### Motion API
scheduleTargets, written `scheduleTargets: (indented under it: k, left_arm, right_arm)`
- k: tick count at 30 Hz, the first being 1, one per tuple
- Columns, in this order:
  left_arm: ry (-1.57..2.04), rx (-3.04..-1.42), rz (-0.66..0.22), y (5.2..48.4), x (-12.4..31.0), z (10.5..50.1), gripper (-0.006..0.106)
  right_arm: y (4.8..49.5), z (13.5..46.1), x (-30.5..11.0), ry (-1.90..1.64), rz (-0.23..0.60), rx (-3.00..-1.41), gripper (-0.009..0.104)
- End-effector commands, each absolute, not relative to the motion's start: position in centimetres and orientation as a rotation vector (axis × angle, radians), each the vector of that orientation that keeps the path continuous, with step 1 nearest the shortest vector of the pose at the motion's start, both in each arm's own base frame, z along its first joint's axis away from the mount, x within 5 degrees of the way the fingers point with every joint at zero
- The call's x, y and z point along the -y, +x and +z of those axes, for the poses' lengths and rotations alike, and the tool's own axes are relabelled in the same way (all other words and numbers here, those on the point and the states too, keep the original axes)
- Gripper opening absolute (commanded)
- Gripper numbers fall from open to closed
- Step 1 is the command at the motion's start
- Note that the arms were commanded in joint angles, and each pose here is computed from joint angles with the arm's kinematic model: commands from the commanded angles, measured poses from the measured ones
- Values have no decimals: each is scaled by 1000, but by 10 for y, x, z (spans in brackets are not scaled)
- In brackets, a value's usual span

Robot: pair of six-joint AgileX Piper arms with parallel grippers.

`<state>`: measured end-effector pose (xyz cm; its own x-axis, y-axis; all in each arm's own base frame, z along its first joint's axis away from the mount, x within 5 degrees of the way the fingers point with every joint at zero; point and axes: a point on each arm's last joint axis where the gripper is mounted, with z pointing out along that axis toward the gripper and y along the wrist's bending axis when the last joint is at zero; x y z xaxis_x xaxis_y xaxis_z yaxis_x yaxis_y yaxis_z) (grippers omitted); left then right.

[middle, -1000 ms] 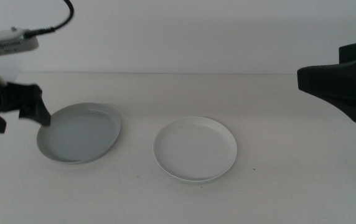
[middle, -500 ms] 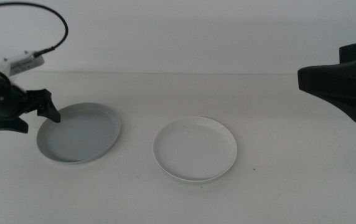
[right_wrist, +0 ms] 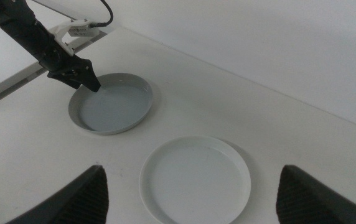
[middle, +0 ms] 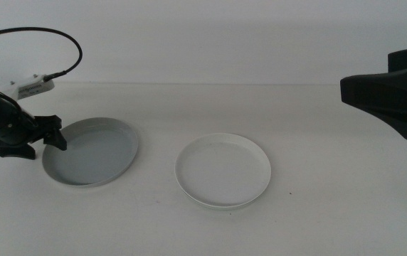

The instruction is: Stack the three bowls on top of each other.

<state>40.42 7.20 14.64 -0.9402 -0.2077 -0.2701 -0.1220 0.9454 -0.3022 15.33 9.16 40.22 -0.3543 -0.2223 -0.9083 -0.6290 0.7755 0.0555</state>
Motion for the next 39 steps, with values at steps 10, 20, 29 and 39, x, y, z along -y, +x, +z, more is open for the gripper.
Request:
scheduleTargets:
  k: [10,20,29,39]
  left_arm:
    - [-247,-2824,-424,406,-72,138,-2]
    - [-90,-2748,-678,408,-24,242,-2]
    - [261,-2785,-631,404,120,236,-2]
    - [336,-2805,-625,404,159,205,-2]
  right_arm:
    - [153,403,-90,-632,485,-1919,79]
    - [153,403,-90,-632,485,-1919,79]
    - [153,403,-90,-632,485,-1919,79]
    - [153,403,-90,-632,485,-1919,79]
